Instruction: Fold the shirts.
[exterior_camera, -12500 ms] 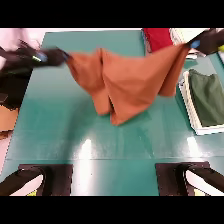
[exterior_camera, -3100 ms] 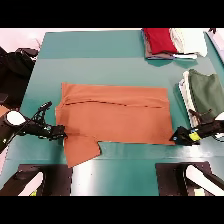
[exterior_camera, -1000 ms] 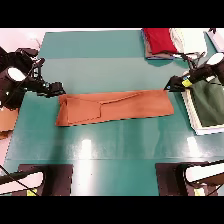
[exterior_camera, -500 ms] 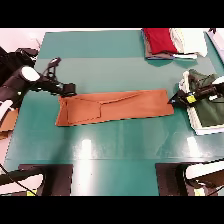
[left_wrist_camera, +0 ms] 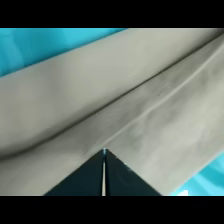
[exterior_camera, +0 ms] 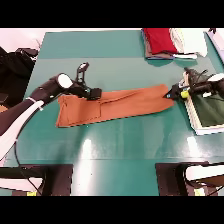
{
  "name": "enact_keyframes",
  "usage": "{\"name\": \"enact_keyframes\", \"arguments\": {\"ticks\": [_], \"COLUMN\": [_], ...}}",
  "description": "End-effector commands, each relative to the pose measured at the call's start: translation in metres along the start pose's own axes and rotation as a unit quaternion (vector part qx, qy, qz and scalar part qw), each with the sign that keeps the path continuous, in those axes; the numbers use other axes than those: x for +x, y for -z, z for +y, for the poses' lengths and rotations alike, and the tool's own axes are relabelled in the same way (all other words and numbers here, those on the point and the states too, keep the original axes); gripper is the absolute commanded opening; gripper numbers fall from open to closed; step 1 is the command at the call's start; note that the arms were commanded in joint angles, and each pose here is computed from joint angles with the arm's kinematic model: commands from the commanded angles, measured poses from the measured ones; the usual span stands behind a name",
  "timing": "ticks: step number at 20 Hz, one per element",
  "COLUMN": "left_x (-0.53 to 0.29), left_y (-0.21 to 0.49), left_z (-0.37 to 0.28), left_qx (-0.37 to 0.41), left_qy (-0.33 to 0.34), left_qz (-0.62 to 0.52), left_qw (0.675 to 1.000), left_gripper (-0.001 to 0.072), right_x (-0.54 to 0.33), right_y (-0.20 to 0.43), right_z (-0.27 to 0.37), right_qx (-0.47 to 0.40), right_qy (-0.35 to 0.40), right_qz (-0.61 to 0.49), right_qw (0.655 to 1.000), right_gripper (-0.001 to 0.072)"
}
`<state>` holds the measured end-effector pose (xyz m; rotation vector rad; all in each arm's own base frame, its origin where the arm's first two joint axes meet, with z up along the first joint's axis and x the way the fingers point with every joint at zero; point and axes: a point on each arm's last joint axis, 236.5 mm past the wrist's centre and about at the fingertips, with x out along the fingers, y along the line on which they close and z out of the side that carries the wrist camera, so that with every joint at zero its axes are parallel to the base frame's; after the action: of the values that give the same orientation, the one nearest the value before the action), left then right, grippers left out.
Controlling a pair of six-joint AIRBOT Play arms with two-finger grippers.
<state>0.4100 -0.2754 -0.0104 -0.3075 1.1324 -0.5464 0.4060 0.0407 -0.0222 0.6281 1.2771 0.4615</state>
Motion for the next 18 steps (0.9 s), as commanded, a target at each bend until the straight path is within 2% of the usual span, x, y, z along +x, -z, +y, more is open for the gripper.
{"name": "enact_keyframes", "arguments": {"ticks": [1,9,14,18], "left_x": [0.039,0.105,0.103,0.071], "left_y": [-0.005,0.018,0.026,-0.006], "left_z": [-0.030,-0.072,-0.071,-0.066], "left_qx": [0.013,0.032,0.038,0.054], "left_qy": [0.022,0.054,0.053,0.049], "left_qz": [0.007,0.061,0.081,0.070], "left_qw": [1.000,0.996,0.995,0.995], "left_gripper": [0.0025,0.0025,0.0025,0.0025], "right_x": [-0.042,-0.069,-0.064,-0.056], "right_y": [-0.016,-0.014,0.000,0.010], "right_z": [0.068,0.224,0.272,0.290], "right_qx": [-0.079,-0.225,-0.272,-0.286], "right_qy": [-0.029,-0.063,-0.083,-0.094], "right_qz": [-0.041,-0.065,-0.062,-0.054], "right_qw": [0.996,0.970,0.957,0.952], "right_gripper": [0.0013,0.0013,0.0013,0.0013]}}
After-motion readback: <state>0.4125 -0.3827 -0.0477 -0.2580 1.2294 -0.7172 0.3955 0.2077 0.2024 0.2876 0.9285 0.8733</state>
